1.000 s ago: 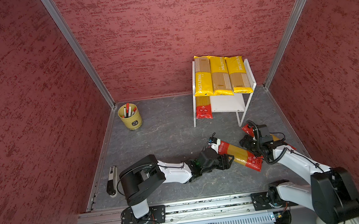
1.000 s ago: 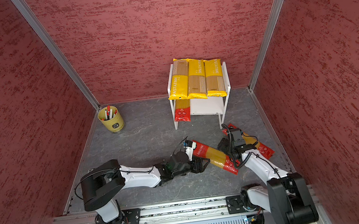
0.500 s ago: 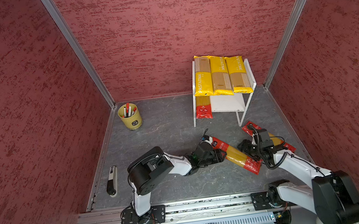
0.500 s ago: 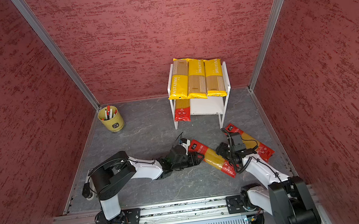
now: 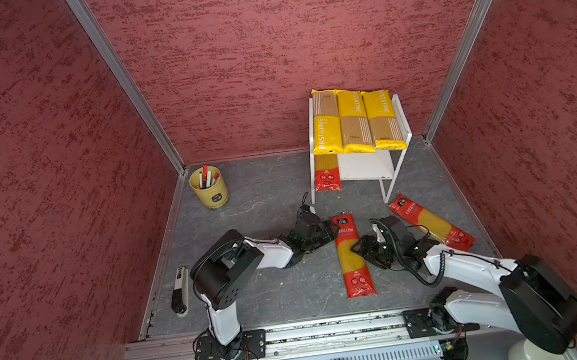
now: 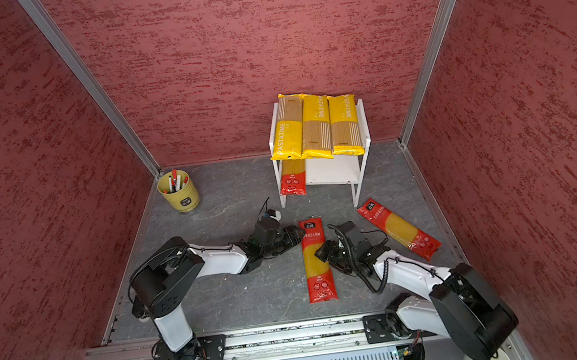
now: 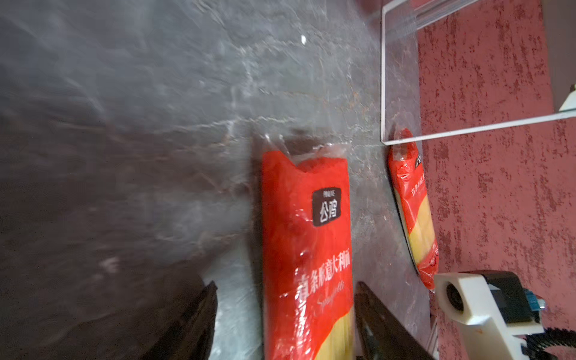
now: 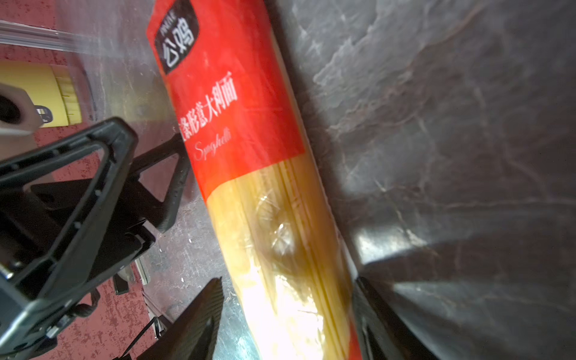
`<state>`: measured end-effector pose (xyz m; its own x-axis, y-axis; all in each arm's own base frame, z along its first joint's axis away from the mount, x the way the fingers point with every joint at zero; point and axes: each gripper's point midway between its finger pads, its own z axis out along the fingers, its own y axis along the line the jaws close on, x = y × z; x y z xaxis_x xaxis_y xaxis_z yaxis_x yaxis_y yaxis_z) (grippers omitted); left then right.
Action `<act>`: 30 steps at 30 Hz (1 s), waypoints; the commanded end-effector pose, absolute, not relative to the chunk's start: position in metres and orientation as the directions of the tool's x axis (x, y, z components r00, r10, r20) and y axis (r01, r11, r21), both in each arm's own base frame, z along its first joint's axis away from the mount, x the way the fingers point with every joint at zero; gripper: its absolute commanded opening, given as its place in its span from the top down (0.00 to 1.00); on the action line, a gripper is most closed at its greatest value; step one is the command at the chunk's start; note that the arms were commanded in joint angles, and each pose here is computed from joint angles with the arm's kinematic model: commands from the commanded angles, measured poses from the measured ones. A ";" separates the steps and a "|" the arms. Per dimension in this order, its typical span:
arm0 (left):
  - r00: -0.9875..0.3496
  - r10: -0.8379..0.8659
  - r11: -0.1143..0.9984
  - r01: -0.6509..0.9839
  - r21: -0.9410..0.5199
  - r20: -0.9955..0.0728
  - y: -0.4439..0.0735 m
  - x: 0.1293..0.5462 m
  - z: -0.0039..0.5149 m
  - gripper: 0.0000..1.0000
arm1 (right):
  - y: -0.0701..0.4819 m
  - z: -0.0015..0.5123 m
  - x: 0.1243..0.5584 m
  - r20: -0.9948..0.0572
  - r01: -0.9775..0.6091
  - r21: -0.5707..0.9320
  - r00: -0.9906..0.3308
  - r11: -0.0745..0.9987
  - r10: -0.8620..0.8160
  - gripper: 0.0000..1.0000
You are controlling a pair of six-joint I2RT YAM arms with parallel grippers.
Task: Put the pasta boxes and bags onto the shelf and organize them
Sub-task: 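Close both grippers on the red pack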
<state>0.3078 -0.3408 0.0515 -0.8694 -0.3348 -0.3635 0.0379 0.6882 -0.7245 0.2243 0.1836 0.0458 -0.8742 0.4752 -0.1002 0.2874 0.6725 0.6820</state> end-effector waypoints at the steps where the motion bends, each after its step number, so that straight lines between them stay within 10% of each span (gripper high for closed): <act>1: -0.870 -0.285 0.722 0.082 -0.687 -0.402 -0.331 0.292 0.062 0.30 | 0.161 0.053 0.231 -0.164 0.288 0.658 -0.848 0.696 0.505 0.31; 16: -0.929 -0.205 0.671 0.097 -0.735 -0.309 -0.370 0.241 0.042 0.39 | 0.190 0.047 0.261 -0.162 0.151 0.806 -0.874 0.572 0.458 0.44; 24: -0.937 -0.202 0.638 0.093 -0.765 -0.283 -0.377 0.248 0.039 0.70 | 0.211 0.048 0.261 -0.147 0.062 0.893 -0.895 0.446 0.421 0.65; 30: -0.934 -0.192 0.607 0.128 -0.785 -0.301 -0.377 0.250 0.054 0.72 | 0.212 0.078 0.258 -0.233 -0.063 0.926 -0.872 0.373 0.430 0.91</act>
<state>0.2462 -0.3681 0.0350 -0.9437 -0.1998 -0.2638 0.0714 0.6556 -0.7518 0.2611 0.1987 0.0436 -0.8660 0.4676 -0.1771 0.0668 0.4591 0.8859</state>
